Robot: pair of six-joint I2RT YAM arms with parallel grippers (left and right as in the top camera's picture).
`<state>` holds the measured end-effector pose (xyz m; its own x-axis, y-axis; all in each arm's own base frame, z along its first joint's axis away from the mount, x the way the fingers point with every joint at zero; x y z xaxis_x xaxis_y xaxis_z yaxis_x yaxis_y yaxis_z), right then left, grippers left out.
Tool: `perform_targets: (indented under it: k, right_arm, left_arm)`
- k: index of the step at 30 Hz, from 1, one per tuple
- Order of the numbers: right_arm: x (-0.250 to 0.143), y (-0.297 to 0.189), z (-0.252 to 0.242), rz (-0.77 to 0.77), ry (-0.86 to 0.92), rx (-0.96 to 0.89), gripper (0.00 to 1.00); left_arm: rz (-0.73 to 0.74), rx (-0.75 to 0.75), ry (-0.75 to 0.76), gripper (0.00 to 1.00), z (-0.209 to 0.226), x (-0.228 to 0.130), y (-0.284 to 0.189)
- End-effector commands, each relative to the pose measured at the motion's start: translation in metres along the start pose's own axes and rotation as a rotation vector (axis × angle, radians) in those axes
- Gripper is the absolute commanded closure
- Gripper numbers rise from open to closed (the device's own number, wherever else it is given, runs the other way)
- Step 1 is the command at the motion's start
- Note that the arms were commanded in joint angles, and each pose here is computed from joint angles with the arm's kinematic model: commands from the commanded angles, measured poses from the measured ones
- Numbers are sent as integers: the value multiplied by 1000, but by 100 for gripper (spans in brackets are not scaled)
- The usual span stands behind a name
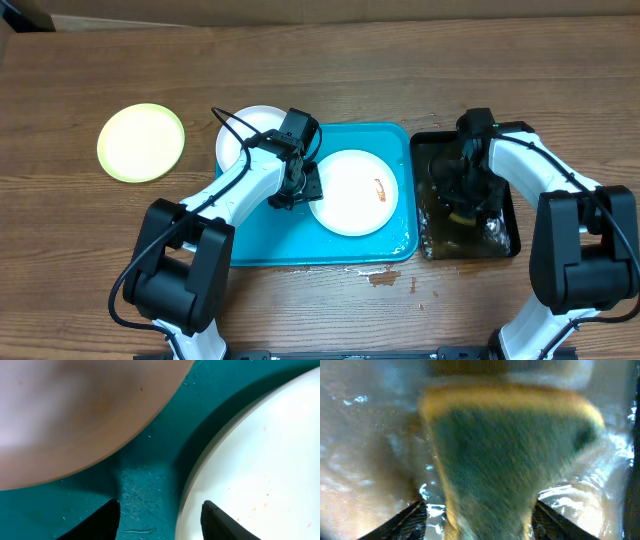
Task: Clean dirty plates on tray and stack at the side
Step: 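Grasp the yellow-green sponge in the water tray with right gripper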
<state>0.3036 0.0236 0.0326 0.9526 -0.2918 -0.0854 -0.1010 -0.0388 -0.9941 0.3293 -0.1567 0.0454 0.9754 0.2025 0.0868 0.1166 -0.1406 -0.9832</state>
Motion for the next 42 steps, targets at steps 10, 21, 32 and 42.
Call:
perform_targets:
  k: [10, 21, 32, 42]
  right_arm:
    - [26, -11, -2, -142, 11, -17, 54]
    - [55, -17, 8, -281, 22, 27, 62]
    - [64, -23, 12, -320, 24, 44, 27]
    - [35, -19, 0, -175, 13, -16, 34]
  left_arm:
    - [9, 23, 28, 53, 3, -2, 6]
    - [6, 21, 30, 52, 3, -1, 6]
    - [12, 25, 29, 49, 4, -3, 6]
    - [30, 38, 30, 56, 6, -7, 6]
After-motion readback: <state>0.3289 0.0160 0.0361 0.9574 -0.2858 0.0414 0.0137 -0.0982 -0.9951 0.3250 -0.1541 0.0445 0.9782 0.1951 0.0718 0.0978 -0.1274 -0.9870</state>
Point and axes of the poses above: each gripper's point midway between its finger pads, its own y axis out along the fingers, its own z axis along the line the jaws close on, x = y × z, the point moved 3 cm from there along -y, back along the fingers, and after that the axes turned 1 degree about -y, right-handed, at the moved point
